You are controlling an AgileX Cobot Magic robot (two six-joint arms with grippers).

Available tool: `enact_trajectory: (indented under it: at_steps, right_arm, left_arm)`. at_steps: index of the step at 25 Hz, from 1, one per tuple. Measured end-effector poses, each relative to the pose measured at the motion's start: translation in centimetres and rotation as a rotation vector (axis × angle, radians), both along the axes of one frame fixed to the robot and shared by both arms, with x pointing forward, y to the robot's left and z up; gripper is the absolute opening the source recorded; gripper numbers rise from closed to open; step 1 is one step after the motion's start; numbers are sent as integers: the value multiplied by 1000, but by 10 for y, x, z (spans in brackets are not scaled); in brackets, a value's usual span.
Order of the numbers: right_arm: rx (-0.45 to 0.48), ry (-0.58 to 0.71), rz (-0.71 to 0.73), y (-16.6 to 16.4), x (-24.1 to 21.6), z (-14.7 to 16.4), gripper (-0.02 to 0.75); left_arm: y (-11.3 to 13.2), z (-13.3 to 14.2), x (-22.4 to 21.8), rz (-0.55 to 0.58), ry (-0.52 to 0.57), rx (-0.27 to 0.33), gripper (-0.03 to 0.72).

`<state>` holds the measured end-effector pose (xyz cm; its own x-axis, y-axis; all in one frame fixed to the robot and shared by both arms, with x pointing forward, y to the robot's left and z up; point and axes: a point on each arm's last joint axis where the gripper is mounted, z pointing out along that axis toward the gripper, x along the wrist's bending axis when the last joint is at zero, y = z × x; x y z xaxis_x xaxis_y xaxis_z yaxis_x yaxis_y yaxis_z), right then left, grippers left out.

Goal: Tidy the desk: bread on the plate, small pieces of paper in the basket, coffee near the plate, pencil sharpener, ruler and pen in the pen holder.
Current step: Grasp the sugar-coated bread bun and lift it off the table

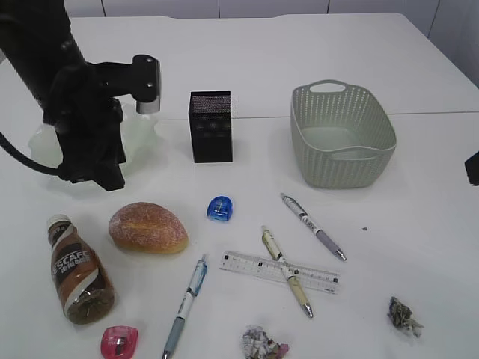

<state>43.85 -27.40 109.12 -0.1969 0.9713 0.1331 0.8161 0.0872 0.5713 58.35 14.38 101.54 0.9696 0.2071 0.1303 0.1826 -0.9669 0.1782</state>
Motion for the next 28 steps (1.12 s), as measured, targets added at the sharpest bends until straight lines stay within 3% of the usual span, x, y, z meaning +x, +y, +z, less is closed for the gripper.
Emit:
enact_trajectory:
  at_steps: [3, 5, 10, 18, 24, 28]
  right_arm:
    - [-1, 0, 0, 0, 0, 0, 437]
    - [-2, 0, 1, 0, 0, 0, 437]
    - [-4, -1, 5, 0, 0, 0, 437]
    - [-5, -2, 7, 0, 0, 0, 437]
    - [-9, -3, 12, 0, 0, 0, 437]
    - [-9, -3, 13, 0, 0, 0, 437]
  left_arm:
    - [-1, -8, 7, -116, -43, 27, 344]
    - [-4, -13, 11, -149, -62, 14, 341]
    - [-12, -29, 12, -219, -13, -34, 339]
    - [-16, -45, 12, -291, 38, -44, 345]
    - [-20, -51, 18, -272, 6, -69, 501]
    - [-19, -51, 18, -262, 9, -80, 532]
